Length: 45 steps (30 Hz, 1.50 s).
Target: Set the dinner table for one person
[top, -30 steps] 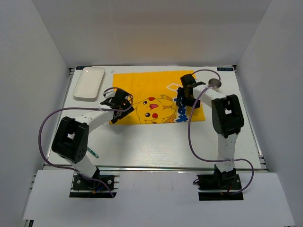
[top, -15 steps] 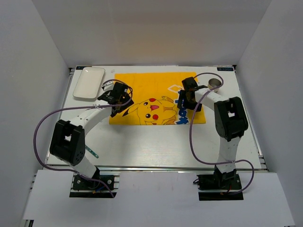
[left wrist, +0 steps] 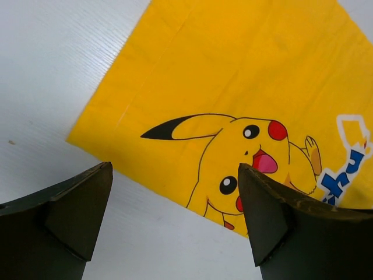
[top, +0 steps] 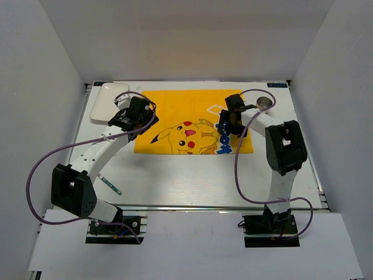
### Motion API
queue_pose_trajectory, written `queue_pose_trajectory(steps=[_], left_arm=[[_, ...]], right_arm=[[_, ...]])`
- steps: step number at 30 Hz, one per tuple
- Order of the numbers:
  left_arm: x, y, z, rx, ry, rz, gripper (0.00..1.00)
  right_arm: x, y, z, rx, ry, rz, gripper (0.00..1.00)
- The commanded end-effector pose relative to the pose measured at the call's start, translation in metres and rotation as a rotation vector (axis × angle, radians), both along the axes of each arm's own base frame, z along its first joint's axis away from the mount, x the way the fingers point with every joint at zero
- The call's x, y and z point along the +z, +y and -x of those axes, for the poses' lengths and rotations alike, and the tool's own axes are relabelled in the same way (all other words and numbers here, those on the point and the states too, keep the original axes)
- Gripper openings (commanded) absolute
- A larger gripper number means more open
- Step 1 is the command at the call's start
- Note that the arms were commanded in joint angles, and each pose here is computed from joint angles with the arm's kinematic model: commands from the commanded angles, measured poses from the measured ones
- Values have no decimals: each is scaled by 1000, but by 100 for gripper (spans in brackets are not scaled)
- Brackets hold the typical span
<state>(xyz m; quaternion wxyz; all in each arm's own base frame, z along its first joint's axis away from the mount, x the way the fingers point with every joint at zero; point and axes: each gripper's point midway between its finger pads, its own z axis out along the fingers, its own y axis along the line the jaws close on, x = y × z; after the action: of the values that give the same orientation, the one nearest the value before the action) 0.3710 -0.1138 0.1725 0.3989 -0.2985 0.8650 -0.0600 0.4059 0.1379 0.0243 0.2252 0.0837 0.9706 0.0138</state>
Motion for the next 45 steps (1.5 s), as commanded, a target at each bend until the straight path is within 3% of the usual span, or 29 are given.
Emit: queue_pose_trajectory(steps=[1,6,10,11,13,14,17,22,24,28,35,41,45], left_arm=[[7,22,4,122,-11,16,98],[13,40,-3,254,-87,129,98],[15,66,-17,367,-135,196,98],[10,80,-25,416,-129,207,98],[1,86,-37,432,-108,270,98],[1,102,-51,454,-131,314,98],[-26,106,-74,438,-66,418,98],[-33,145,-96,504,-123,409,98],[-27,155,-110,487,-158,380,98],[-51,180,-130,507,-95,345,98],[-97,203,-135,572,5,356,94],[-105,214,-136,602,13,332,92],[-127,224,-138,614,39,330,85]], right_arm=[[75,25,-28,85,-176,-108,89],[178,72,-11,356,-398,-293,89],[215,103,62,581,-454,-538,89],[247,102,80,620,-555,-583,89],[236,104,118,657,-523,-671,89],[258,99,138,681,-599,-701,89],[259,91,180,725,-650,-767,89],[254,87,226,835,-646,-831,89],[254,84,232,837,-649,-828,89],[246,81,242,846,-625,-832,89],[250,76,237,830,-652,-788,89],[251,80,231,830,-648,-794,89],[248,83,225,821,-639,-803,89]])
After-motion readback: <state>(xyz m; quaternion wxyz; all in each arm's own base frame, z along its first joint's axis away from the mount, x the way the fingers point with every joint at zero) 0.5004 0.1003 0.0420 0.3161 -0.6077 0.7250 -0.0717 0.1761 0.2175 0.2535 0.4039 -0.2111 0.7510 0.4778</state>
